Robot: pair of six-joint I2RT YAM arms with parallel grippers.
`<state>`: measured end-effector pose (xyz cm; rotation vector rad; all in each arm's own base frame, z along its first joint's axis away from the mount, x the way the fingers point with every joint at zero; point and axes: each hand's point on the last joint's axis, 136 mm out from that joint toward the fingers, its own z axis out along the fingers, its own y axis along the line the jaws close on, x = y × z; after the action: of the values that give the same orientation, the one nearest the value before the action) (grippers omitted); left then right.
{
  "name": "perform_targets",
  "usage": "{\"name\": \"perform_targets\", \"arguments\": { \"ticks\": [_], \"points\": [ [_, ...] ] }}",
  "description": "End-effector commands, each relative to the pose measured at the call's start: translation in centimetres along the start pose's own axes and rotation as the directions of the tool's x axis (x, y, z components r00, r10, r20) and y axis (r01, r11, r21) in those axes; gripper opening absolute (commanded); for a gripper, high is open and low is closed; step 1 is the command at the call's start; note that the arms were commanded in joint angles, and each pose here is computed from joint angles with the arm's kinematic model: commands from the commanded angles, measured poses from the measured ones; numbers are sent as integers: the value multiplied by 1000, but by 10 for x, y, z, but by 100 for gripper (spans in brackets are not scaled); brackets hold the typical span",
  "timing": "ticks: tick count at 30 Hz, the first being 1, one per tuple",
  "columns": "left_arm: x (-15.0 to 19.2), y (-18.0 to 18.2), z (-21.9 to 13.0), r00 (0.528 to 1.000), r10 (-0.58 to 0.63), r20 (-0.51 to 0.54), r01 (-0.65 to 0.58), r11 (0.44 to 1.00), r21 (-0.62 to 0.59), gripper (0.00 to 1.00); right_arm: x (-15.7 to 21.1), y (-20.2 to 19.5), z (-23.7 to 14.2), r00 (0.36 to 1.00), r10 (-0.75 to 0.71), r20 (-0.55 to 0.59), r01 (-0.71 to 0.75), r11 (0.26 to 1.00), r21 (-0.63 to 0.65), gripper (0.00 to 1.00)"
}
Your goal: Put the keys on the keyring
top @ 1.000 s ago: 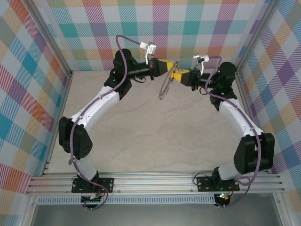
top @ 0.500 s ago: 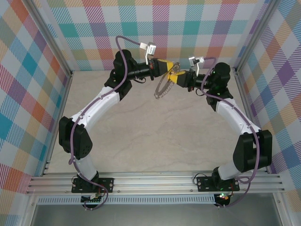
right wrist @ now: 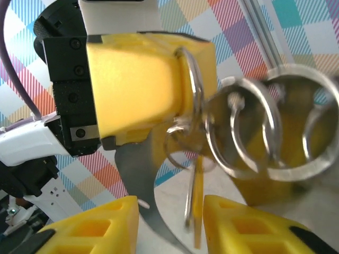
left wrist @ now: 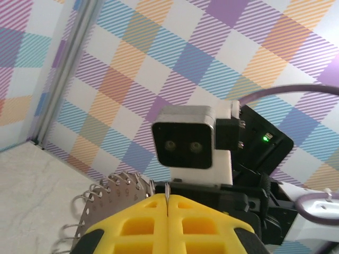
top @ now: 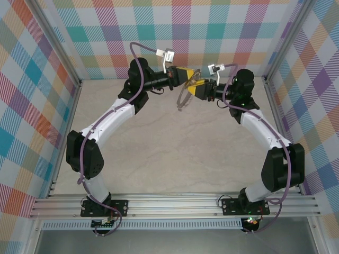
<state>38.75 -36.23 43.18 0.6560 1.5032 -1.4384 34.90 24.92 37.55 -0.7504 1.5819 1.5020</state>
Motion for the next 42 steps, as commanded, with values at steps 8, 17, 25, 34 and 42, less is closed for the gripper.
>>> {"name": "perform_targets", "arguments": {
  "ticks": [8, 17, 25, 34, 42],
  "points": [
    [-40, -16, -20, 984, 52, 173, -50, 999, -16, 0, 3, 15, -36, 998, -44, 47, 39, 992, 118, 40],
    [-41, -15, -27, 964, 1, 266, -8, 1000, 22, 0, -43, 12, -44, 973, -87, 213, 42, 978, 206, 35],
    [-39, -23, -27, 960, -26, 280, 0, 995, 95, 0, -70, 14, -36, 958, -88, 272, 57, 991, 122, 35],
    [-39, -25, -25, 961, -31, 275, 1, 994, 111, 0, -84, 21, -31, 948, -87, 307, 81, 996, 31, 36],
    [-39, -24, -23, 961, -32, 276, 3, 994, 105, 0, -80, 31, -26, 949, -93, 301, 96, 995, 4, 36]
  ]
}}
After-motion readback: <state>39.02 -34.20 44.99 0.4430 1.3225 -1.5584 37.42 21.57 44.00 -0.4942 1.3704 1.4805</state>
